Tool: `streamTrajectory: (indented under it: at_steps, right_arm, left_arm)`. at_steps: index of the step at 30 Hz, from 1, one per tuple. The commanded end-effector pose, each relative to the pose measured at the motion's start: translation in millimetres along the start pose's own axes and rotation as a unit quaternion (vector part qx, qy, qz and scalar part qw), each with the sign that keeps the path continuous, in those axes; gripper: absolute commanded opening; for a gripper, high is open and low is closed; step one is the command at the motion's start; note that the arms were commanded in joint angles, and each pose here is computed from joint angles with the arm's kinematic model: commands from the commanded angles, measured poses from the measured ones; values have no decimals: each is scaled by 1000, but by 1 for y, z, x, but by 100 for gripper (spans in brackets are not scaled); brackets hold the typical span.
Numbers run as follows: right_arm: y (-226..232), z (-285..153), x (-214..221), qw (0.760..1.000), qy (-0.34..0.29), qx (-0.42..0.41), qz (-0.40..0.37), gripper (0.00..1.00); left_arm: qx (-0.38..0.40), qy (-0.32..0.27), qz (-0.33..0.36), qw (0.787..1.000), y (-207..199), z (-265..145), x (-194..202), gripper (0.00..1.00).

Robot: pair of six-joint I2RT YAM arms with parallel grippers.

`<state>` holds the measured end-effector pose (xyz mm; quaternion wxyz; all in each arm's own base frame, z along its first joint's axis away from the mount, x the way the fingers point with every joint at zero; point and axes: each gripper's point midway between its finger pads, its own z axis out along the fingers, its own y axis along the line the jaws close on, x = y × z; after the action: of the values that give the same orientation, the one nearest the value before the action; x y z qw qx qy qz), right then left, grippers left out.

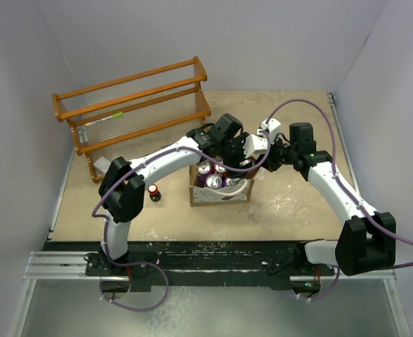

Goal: Place the beverage into the canvas bag

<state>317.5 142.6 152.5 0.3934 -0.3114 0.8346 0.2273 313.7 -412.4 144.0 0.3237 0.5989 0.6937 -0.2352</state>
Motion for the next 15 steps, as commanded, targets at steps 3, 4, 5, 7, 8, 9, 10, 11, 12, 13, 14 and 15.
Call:
streamTrajectory:
  at_steps: [3,4,5,7,8,9,10,11,12,13,14,15]
  right_arm:
    - [11,-14,-46,995,-73,-18,-60,0]
    - [12,-14,-46,995,-73,-18,-61,0]
    - [11,-14,-46,995,-73,-18,-61,0]
    - [11,-14,-46,995,-72,-18,-62,0]
    - [11,-14,-46,995,-73,-17,-62,0]
    - [11,-14,-47,995,-73,-17,-63,0]
    - [11,-14,-47,995,-73,-17,-63,0]
    - [11,-14,-47,995,-73,-18,-63,0]
    - [11,-14,-47,995,-73,-17,-63,0]
    - [11,-14,-47,995,-73,-17,-62,0]
    - [11,-14,-47,995,-73,-17,-63,0]
    - [11,-14,-47,995,-73,-17,-63,0]
  left_arm:
    - [-42,9,-26,999,20,5,4,81]
    - [-43,9,-25,999,20,4,4,81]
    - [-44,9,-25,999,20,3,4,82]
    - [-45,6,-23,999,20,1,1,82]
    - [-46,4,-20,999,21,-1,-1,83]
    - [-45,2,-16,999,20,-3,-3,83]
    - [-43,-1,-11,999,20,-6,-7,85]
    - [-39,-3,-6,999,19,-8,-9,87]
    - [-35,-3,-2,999,17,-10,-11,89]
    - [-33,-4,-1,999,17,-13,-14,91]
    - [-30,-7,2,1000,16,-15,-17,92]
    - [-28,-8,4,1000,15,-17,-19,94]
